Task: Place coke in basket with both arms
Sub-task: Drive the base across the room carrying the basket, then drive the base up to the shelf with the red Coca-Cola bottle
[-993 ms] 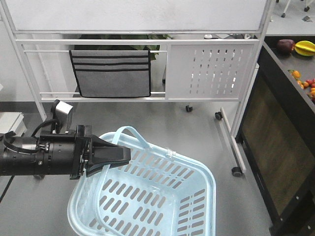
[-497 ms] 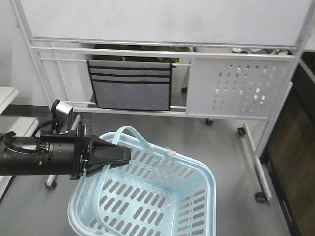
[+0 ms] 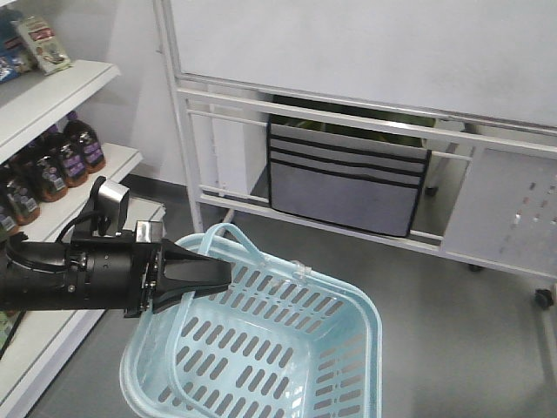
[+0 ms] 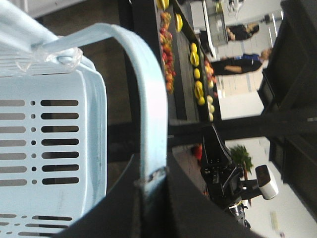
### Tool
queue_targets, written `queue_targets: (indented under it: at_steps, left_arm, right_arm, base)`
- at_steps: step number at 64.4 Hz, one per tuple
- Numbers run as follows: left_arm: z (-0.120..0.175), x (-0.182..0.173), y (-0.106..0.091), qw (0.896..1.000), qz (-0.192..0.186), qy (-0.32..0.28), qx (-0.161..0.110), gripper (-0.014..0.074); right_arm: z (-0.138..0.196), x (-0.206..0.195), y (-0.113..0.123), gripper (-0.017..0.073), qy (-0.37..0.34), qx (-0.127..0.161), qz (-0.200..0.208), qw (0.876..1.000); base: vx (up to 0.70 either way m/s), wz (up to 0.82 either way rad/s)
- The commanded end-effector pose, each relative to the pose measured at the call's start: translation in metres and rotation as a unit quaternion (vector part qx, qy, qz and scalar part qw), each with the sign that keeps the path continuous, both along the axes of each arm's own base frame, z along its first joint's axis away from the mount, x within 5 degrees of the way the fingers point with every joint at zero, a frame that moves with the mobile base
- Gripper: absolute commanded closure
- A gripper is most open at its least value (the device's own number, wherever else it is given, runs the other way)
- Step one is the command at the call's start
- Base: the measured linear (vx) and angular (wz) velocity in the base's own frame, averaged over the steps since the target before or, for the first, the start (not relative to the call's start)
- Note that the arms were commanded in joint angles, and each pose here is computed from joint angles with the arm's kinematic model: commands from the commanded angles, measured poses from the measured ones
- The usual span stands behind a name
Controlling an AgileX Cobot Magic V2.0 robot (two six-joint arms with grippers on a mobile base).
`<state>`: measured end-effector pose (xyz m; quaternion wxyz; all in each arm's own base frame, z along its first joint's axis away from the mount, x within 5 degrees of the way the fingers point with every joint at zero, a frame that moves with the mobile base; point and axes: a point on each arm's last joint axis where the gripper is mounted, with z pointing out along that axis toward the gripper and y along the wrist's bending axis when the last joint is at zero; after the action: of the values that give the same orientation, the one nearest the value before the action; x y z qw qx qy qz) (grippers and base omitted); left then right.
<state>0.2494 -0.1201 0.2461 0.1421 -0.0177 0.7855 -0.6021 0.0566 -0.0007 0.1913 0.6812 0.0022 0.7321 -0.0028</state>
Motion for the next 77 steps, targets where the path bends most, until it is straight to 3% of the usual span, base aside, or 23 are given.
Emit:
queue_targets:
  at_steps: [1,77]
  left_arm:
    - [0.0238,-0.0030,-0.0020,0.998,-0.003,-0.024,-0.058,0.0600]
    - [0.0238,-0.0030,-0.0020,0.998,-0.003,-0.024,-0.058,0.0600]
  right_arm:
    - [0.0046,-0.0007,0.0003,0.0568,-0.043,-0.001,0.002,0.999]
    - [0.0046,-0.0007,0.0003,0.0568,-0.043,-0.001,0.002,0.999]
  base:
    - [0.20,0.51]
    - [0.15,0.57]
